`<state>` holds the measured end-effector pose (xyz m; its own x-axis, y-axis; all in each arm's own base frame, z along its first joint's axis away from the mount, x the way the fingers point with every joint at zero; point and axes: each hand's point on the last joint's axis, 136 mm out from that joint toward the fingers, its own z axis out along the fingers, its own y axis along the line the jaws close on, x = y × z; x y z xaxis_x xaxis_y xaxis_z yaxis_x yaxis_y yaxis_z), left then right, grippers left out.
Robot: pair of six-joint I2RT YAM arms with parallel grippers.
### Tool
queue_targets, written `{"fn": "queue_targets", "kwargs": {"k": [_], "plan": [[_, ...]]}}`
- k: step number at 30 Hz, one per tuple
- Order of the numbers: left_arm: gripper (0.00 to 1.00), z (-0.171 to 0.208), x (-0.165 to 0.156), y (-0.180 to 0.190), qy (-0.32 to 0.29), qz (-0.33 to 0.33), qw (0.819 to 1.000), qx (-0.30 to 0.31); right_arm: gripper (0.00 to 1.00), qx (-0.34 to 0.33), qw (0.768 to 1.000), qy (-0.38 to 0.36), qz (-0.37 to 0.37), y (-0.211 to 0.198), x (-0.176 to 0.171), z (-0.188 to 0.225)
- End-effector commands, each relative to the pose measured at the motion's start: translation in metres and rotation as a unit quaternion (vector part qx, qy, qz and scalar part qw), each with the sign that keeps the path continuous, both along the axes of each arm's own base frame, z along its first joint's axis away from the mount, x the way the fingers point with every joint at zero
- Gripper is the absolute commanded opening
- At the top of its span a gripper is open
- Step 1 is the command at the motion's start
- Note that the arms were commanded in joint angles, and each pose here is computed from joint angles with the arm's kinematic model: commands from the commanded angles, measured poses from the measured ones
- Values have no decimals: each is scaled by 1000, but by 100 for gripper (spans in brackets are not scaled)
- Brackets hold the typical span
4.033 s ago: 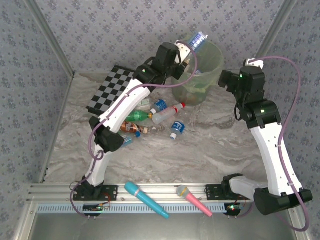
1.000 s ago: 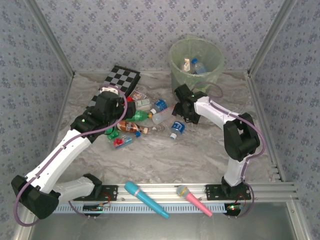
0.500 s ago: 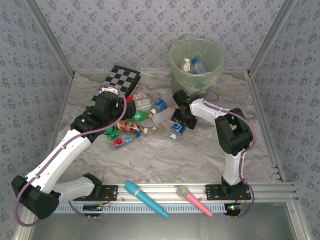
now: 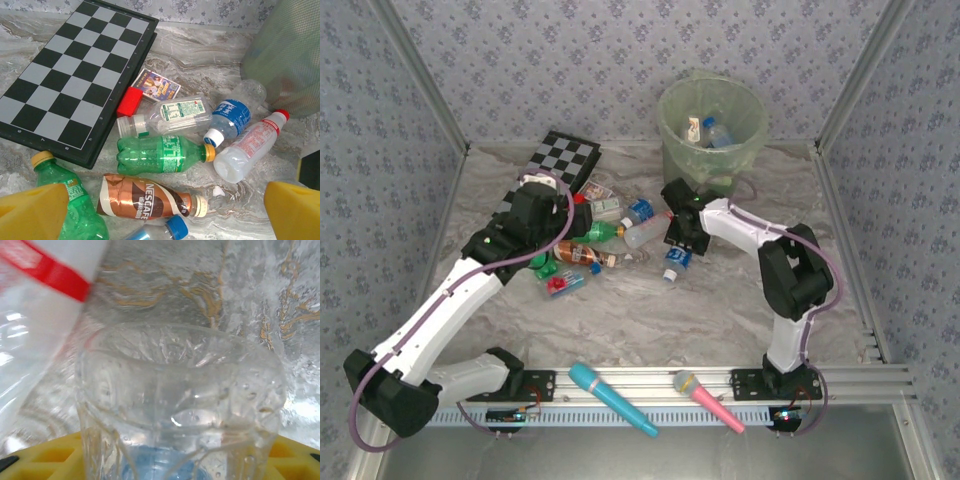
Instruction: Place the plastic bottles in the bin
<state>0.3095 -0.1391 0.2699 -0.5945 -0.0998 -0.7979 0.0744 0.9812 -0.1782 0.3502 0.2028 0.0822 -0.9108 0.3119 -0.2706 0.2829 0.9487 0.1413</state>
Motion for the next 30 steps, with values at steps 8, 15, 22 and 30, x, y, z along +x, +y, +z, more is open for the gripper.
{"fn": "queue_targets", "kwargs": {"k": [8,15,22,30], "plan": [[100,33,14,-5,-34,-6,999,-12,57,-75,961,-246,99,-5,25,200],[100,41,15,-4,-42,-1,999,-18,56,-84,920,-364,117,-16,42,295],[100,49,14,-4,-47,2,999,-26,56,-109,880,-454,91,-50,82,369],[100,52,11,0,-50,9,998,-31,56,-143,847,-510,43,-93,137,403]]}}
